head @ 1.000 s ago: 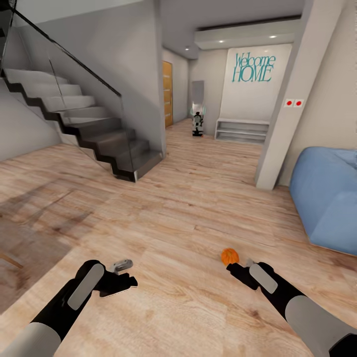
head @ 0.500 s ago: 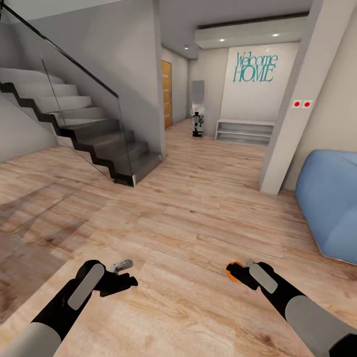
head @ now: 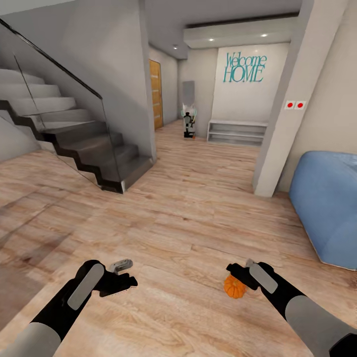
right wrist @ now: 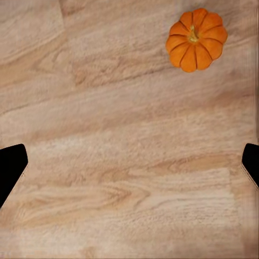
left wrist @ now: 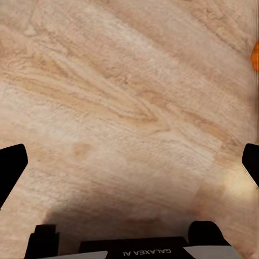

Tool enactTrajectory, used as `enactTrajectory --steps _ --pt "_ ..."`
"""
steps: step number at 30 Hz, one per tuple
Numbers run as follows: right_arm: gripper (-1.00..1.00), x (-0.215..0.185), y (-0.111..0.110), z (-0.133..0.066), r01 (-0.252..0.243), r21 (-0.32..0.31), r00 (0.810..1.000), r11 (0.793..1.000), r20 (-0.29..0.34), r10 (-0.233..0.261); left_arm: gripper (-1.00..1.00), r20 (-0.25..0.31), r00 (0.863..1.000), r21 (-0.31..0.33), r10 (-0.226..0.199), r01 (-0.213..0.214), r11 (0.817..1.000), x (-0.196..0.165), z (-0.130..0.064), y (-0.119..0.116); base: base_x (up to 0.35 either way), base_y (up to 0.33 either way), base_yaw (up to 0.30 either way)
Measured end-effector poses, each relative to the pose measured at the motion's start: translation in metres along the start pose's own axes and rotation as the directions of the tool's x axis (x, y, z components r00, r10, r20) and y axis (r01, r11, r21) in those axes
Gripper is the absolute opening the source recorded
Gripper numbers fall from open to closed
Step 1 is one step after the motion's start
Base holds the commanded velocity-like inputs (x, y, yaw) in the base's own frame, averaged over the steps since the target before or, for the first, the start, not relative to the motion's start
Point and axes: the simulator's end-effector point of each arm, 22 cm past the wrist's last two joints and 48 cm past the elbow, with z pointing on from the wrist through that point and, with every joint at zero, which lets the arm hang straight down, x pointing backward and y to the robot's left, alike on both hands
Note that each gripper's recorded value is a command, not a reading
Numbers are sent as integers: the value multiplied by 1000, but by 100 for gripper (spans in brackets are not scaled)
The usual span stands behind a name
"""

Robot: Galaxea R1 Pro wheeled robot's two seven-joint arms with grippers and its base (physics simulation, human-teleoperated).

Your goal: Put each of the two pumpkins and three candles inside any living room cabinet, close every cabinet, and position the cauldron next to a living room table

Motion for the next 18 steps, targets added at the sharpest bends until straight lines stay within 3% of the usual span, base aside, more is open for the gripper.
enactTrajectory --steps 11,18 --pt "100 -2 1 -2 0 -4 1000 1000 4 0 100 5 1000 -1 1 -1 1000 -1 -2 0 337 0 -259" --pt "100 -2 2 -2 0 -4 1000 1000 4 0 100 6 1000 -1 1 -1 1000 -2 -2 0 303 -101 -44"
